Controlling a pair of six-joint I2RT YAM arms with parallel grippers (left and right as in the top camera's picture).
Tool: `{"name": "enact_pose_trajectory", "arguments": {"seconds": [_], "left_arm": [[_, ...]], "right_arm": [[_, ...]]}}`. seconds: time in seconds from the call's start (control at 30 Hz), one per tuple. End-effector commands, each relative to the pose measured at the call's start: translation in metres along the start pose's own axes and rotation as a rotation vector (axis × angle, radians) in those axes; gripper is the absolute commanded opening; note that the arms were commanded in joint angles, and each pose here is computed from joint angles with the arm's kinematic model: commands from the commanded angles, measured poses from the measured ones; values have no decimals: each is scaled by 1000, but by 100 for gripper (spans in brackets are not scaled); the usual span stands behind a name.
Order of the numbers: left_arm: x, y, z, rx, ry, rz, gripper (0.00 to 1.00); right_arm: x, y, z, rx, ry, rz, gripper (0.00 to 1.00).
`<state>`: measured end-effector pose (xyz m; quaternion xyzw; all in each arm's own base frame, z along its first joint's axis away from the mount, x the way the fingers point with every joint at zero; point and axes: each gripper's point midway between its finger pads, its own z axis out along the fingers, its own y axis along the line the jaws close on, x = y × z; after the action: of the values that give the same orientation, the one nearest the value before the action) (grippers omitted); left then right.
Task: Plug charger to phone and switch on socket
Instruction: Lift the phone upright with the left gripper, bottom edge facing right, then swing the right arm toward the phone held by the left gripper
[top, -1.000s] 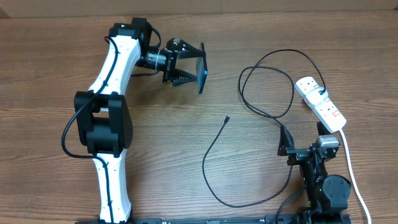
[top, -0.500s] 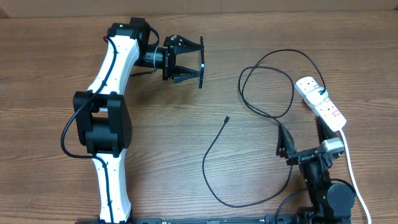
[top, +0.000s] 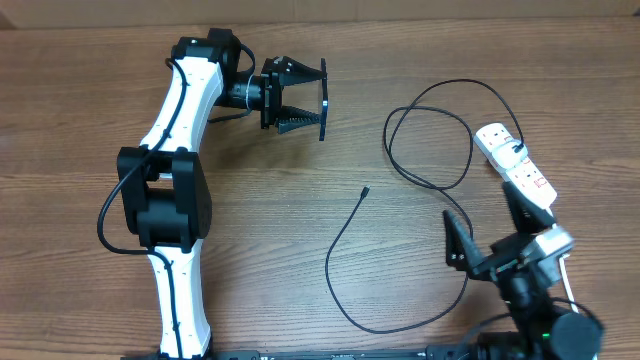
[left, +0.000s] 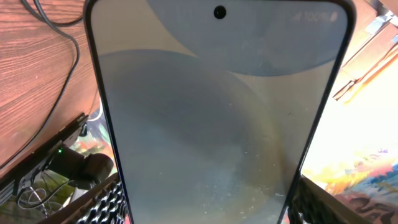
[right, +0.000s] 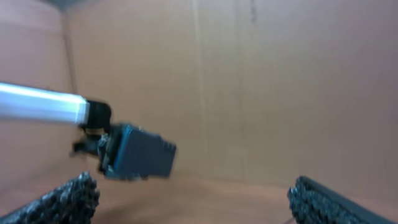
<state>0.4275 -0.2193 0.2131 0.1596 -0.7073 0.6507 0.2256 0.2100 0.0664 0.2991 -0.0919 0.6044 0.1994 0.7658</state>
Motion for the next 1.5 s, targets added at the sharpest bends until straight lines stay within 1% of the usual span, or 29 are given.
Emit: {"name": "enact_pose_trajectory", "arguments": {"seconds": [0.0,0.1,0.13,0.17,0.23,0.27,0.33,0.4,0.43,0.5,0.63,0.7,0.8,0.9,1.0,1.1,1.17,1.27,1.4,1.47], "left_arm": [[5,-17,-6,61,20,17,68],[5,-17,-6,61,20,17,68],[5,-17,-6,61,20,17,68],[5,-17,-6,61,20,17,68],[5,-17,-6,61,20,18,68],[5,-17,-6,61,20,18,68],[5,-17,-6,61,20,18,68],[5,-17,-6,61,20,18,68],[5,-17,-6,61,20,18,68],[5,-17,-6,61,20,17,68],[5,-17,-6,61,20,17,68],[5,-17,-6,61,20,17,68],[5,-17,-6,60,20,17,68],[5,-17,-6,60,20,17,68],[5,-17,-5,60,20,17,68],[5,-17,-5,60,20,17,68],[5,-17,-5,60,20,17,68],[5,-17,-5,60,21,17,68],[5,-17,-5,60,20,17,68],[5,-17,-5,60,21,16,68]], "right_arm": [[-55,-4,4,87,39,-63,100],[-52,-19,16,165,233,-18,100],[-47,-26,24,194,330,12,100],[-45,-28,29,198,374,28,100],[-38,-21,44,138,454,103,100],[-31,-11,50,80,498,184,100],[-25,11,62,-62,535,294,100],[-30,29,79,-218,520,360,100],[-29,32,86,-244,523,415,100],[-21,28,98,-236,549,495,100],[10,26,119,-181,679,540,99],[25,29,129,-121,755,518,99],[44,35,141,13,873,405,99],[49,45,154,165,940,257,93],[43,58,167,261,921,163,93],[41,80,183,279,880,95,93],[50,101,192,255,864,83,93],[62,119,199,247,859,109,92],[73,134,203,240,853,105,92],[78,133,204,272,849,117,92]]}}
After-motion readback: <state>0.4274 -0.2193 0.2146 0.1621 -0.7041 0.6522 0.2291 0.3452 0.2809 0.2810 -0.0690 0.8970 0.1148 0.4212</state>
